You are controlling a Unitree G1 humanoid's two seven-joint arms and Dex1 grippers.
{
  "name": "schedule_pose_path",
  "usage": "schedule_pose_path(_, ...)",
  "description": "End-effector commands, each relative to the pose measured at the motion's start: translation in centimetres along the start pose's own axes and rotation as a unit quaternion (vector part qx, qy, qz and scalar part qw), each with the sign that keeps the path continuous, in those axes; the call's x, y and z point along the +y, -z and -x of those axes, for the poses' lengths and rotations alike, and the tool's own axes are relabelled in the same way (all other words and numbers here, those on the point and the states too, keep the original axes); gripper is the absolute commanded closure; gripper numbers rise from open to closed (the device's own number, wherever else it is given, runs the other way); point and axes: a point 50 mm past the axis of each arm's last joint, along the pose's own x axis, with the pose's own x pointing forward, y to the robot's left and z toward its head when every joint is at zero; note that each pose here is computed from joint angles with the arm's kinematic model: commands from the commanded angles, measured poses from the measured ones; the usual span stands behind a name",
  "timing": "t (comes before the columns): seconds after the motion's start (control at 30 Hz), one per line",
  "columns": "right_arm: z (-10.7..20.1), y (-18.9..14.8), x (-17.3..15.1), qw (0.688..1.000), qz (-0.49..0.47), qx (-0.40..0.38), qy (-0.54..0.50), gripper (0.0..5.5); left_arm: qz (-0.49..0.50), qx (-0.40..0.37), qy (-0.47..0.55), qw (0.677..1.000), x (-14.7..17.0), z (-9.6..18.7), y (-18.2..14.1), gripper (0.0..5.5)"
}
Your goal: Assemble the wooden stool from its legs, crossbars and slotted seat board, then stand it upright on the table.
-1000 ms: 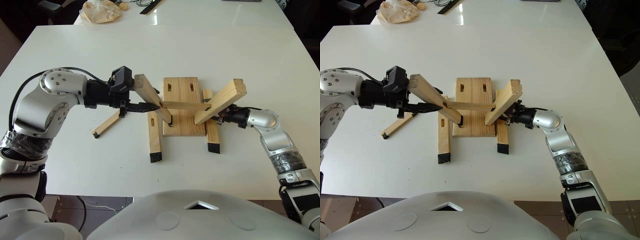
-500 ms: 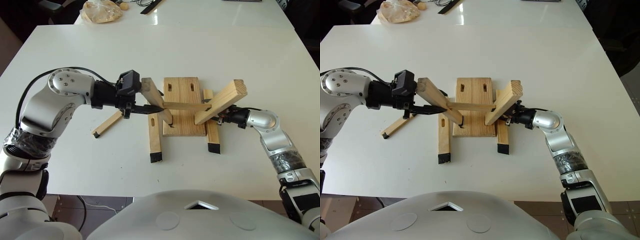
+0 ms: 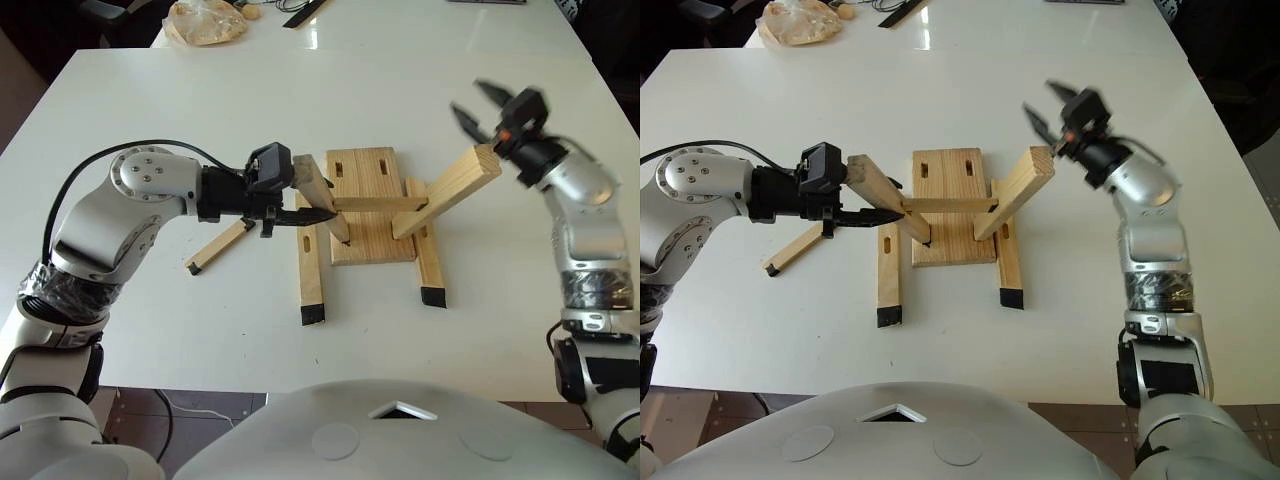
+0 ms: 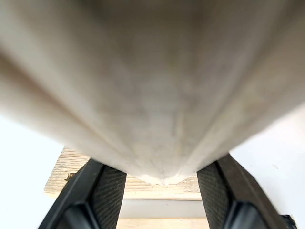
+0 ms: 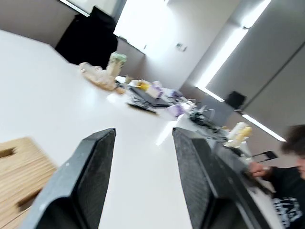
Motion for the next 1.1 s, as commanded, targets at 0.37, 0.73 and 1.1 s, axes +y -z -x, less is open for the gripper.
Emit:
schedule_pose_path(0.37, -0.7, -10.4, 9.4, 0.98, -0.111, -0.115, -0.12, 3.33, 0.13, 0.078, -0.067, 0.986, -1.2, -2.0, 3.0, 3.46)
schedule_pose_path(0.73, 4.1, 4.1, 18.6, 0.934, -0.099, 0.219, -0.263, 3.33, 0.123, 0.084, -0.049, 0.988, -1.4, -2.0, 2.5, 3.46)
schedule_pose_path(1.1, 1.1, -6.0, 13.2, 0.93, -0.246, -0.047, -0.269, 3.33, 0.139, 0.098, -0.066, 0.983, -1.4, -1.9, 3.8, 3.46)
